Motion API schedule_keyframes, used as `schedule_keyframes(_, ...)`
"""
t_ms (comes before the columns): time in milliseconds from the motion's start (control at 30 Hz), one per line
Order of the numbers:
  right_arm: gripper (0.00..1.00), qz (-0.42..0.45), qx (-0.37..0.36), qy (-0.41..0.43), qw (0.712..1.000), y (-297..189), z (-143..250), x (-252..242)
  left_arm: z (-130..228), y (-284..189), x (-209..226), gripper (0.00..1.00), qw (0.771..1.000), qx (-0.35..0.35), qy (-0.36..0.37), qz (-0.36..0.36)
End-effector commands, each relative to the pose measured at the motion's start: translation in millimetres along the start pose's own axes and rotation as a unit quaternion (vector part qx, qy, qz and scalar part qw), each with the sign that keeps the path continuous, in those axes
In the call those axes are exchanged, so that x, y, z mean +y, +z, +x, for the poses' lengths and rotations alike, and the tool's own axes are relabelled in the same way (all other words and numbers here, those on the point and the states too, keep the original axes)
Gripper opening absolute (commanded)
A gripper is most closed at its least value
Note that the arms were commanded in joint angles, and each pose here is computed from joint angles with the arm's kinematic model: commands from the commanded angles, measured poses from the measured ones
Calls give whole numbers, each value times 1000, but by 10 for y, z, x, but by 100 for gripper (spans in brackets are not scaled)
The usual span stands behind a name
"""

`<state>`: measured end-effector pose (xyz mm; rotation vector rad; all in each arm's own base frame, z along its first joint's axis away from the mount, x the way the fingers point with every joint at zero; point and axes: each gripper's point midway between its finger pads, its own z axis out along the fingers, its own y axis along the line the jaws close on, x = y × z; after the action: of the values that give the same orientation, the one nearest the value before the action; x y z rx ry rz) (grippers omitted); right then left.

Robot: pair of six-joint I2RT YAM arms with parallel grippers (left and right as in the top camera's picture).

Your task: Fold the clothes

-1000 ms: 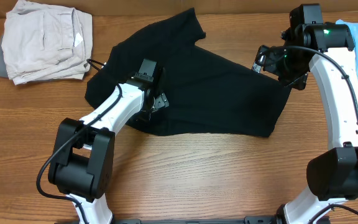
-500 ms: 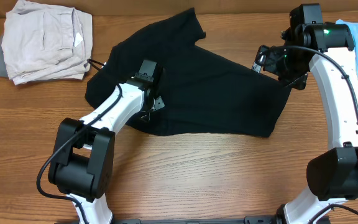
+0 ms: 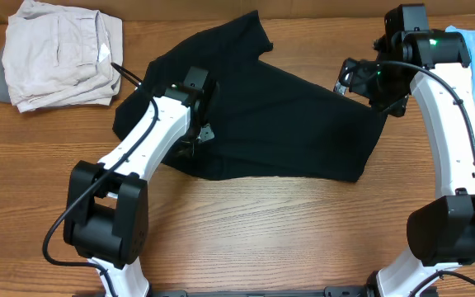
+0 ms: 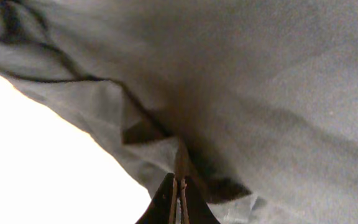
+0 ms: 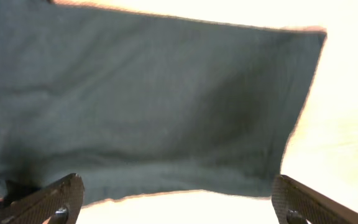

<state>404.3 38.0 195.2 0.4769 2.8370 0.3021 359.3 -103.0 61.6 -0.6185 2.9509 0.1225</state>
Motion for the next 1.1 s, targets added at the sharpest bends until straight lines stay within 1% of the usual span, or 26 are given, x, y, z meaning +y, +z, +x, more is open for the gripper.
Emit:
schedule_keyframes(0,100,-12,-20,-5,1000,2,-96,71,-144,-408,52,4,999,-40,-8,13)
schedule_keyframes(100,100,-33,-11,-4,999,0,-65,142,-109,-568,135,4,999,-42,-10,15)
schedule_keyframes(200,100,-18,26,-2,999,1,117,68,-85,-693,240,4,999,-45,-15,13)
schedule_keyframes(333,100,5,80,16,997,-25,381,-38,-79,-797,492,4,998,-48,-28,-15)
schedule_keyframes(367,100,14,103,18,994,-50,507,-66,-89,-833,661,4,997,-48,-38,-36)
schedule_keyframes(467,100,33,134,14,990,-104,694,-92,-103,-869,905,4,995,-44,-62,-62)
schedule_keyframes(567,100,82,143,7,986,-142,821,-158,-117,-935,1254,4,987,-47,-113,-104)
schedule_keyframes(633,100,122,138,18,983,-137,870,-213,-134,-1013,1537,4,976,-60,-156,-142)
schedule_keyframes(667,100,139,142,17,980,-101,952,-204,-150,-1094,1801,4,963,-73,-197,-171)
schedule_keyframes(800,100,150,169,-8,974,121,1172,-162,-147,-1168,2092,4,951,-71,-246,-176)
schedule_keyframes(867,100,153,176,-14,972,269,1243,-181,-150,-1185,2177,4,947,-71,-260,-177)
schedule_keyframes(900,100,156,180,-14,971,417,1301,-225,-156,-1186,2236,4,944,-70,-270,-178)
schedule_keyframes(1067,100,147,173,-17,974,784,1335,-349,-142,-1165,2220,4,945,-62,-275,-169)
